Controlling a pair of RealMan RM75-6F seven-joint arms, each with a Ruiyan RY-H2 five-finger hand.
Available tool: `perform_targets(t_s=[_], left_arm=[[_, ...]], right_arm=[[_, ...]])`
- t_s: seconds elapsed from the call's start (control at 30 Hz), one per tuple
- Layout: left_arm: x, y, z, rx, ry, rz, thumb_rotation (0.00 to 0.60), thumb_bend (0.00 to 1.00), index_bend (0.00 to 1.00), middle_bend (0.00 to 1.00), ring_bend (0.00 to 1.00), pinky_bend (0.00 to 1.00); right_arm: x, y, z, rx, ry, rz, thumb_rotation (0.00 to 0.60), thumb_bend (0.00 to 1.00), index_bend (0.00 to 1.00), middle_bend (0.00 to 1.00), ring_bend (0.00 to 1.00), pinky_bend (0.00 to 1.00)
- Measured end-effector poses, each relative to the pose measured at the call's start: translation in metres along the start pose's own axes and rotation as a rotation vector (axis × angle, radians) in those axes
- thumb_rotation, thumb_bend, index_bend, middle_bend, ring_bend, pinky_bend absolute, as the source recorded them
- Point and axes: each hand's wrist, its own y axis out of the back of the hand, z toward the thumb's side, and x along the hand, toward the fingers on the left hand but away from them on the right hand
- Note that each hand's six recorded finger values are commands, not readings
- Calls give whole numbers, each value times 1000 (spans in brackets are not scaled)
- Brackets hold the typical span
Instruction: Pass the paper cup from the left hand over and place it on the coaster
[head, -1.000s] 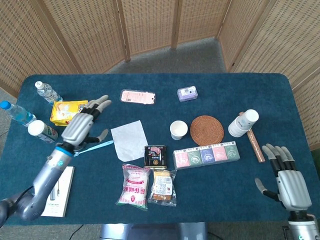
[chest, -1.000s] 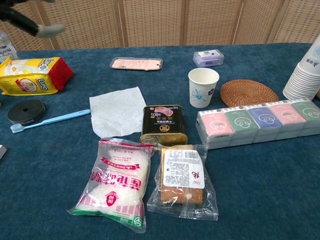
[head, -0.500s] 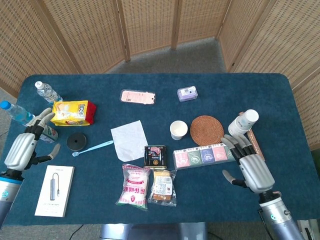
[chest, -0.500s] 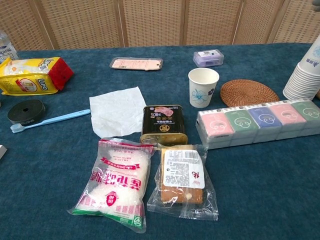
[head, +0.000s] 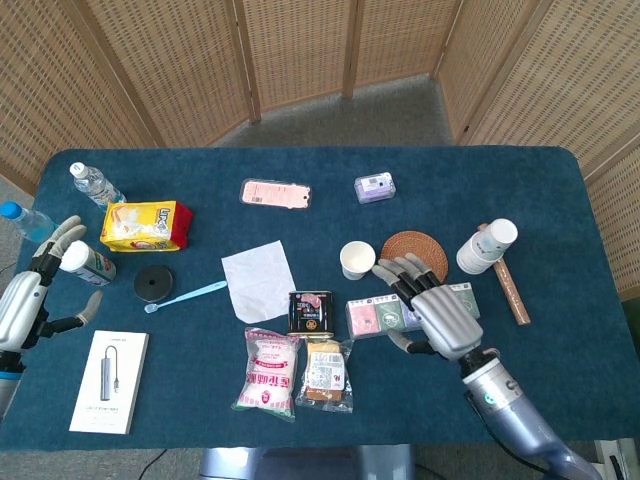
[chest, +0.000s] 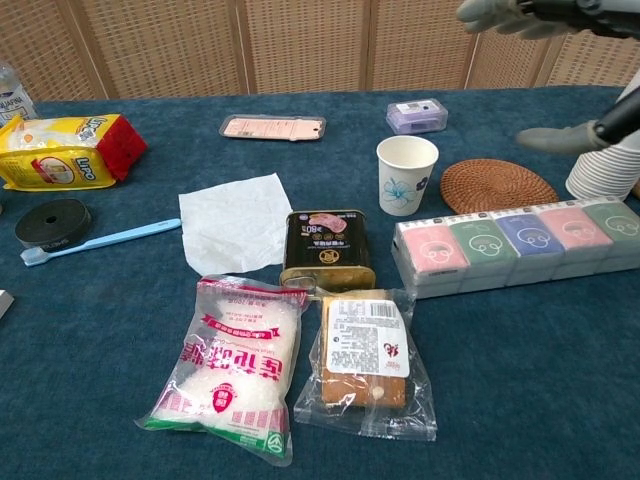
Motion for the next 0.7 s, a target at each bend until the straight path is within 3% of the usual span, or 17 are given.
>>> perform_targets(t_s=[0.43,0.7], left_arm=[[-10,6,8,-3,-13,-19,600,461,0,0,0,0],[-18,-1,10,11,-15,-59,600,461,0,0,0,0]], right_arm=[[-52,-28,14,28,12,47,600,360,0,0,0,0],[-85,-47,4,86,-33,64,600,362,0,0,0,0]])
